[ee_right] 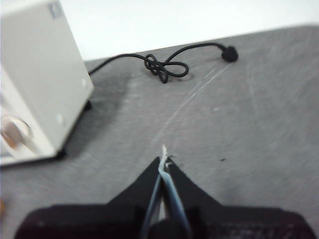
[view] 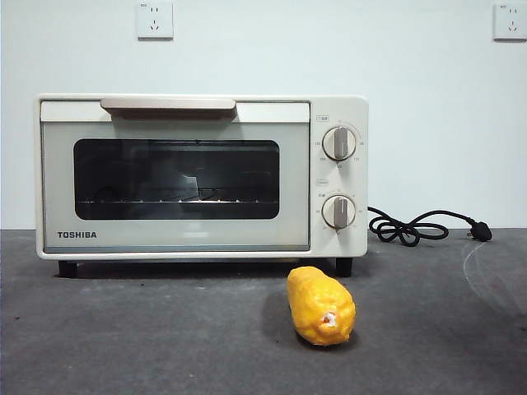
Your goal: Take the corn from the table,put the corn in the oven
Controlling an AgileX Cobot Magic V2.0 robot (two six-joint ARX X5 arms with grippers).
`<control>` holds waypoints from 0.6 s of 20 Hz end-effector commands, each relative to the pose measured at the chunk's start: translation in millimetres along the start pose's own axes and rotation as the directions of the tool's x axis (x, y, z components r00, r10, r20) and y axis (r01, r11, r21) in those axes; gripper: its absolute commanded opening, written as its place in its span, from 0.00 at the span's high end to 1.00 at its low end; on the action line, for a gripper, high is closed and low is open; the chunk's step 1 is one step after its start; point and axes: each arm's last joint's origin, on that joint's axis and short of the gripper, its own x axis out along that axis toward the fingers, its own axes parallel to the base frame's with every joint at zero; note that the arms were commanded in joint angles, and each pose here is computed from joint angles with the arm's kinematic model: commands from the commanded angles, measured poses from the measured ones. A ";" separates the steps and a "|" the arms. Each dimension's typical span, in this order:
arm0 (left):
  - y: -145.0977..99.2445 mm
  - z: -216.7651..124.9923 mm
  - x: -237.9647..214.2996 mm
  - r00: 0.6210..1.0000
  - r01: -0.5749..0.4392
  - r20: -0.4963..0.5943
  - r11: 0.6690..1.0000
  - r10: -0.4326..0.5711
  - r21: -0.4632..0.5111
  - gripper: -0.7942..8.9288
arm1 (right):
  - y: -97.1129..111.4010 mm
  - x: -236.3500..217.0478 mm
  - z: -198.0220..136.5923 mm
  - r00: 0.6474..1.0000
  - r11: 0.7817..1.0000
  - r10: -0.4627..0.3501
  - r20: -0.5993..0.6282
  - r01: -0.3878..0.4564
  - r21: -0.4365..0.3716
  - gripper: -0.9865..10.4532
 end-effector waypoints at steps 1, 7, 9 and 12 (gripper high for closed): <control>-2.7 -1.1 0.7 0.996 0.084 0.018 0.991 -0.083 -0.108 0.92 | 0.4 0.9 -2.5 0.999 0.950 0.033 -0.006 -0.029 0.310 0.91; -6.6 -0.7 0.1 0.976 0.212 0.038 0.882 -0.216 -0.420 0.92 | 2.5 0.7 -2.5 0.995 0.937 0.102 -0.017 -0.090 0.339 0.91; -7.3 -0.6 -0.1 0.970 0.230 0.042 0.842 -0.240 -0.488 0.92 | 3.0 0.7 -2.6 0.993 0.935 0.120 -0.021 -0.106 0.339 0.91; -8.2 -2.1 -0.3 0.964 0.232 0.030 0.788 -0.263 -0.570 0.92 | 3.3 0.6 -2.7 0.991 0.934 0.129 -0.022 -0.114 0.339 0.91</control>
